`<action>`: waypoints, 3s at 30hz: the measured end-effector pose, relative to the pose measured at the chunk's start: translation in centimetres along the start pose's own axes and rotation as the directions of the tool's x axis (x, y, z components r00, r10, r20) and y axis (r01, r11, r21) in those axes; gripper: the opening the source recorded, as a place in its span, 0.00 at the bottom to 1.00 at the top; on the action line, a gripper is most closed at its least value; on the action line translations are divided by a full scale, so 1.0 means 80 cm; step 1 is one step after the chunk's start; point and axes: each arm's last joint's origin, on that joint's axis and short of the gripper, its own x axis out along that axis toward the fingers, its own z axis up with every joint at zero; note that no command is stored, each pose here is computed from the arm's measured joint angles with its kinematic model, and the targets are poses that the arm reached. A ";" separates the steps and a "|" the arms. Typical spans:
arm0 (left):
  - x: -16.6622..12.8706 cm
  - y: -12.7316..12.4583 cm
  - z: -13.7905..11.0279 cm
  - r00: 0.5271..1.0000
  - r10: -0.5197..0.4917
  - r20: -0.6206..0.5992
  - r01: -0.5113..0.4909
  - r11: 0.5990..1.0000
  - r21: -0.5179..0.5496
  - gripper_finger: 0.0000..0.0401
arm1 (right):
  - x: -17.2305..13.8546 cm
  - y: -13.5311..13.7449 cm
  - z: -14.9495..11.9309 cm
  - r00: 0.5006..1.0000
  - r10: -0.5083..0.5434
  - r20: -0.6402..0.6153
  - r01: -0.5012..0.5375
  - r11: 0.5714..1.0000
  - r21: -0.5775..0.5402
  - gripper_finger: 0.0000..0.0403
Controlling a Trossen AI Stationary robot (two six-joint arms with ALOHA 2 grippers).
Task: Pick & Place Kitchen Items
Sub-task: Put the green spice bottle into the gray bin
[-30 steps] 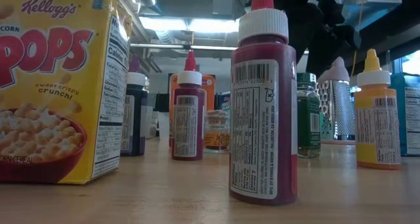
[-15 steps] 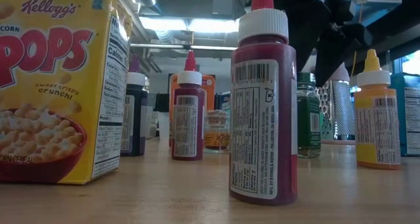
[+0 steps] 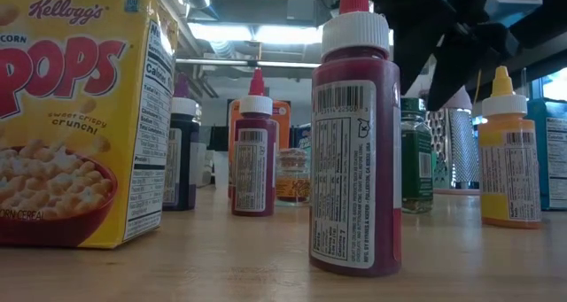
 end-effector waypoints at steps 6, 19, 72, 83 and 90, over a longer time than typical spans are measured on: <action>0.000 0.000 0.000 1.000 -0.001 -0.001 0.001 1.000 0.000 0.62 | 0.002 0.005 -0.015 1.000 -0.002 -0.004 0.002 1.000 0.011 0.70; 0.000 0.000 0.000 1.000 -0.002 -0.001 0.002 1.000 0.001 0.62 | 0.050 0.016 -0.020 0.997 -0.079 -0.005 0.079 0.997 0.007 0.70; 0.000 0.000 0.000 1.000 -0.001 -0.001 0.001 0.999 0.036 0.62 | 0.072 0.011 -0.010 0.990 -0.114 0.078 0.120 0.989 -0.081 0.68; 0.002 0.002 0.002 1.000 0.010 0.002 -0.010 0.999 0.040 0.62 | 0.074 0.011 -0.006 0.987 -0.116 0.112 0.130 0.984 -0.123 0.63; 0.002 0.002 0.002 1.000 0.012 0.003 -0.012 0.999 0.038 0.62 | 0.074 0.010 -0.004 0.987 -0.117 0.114 0.132 0.982 -0.137 0.60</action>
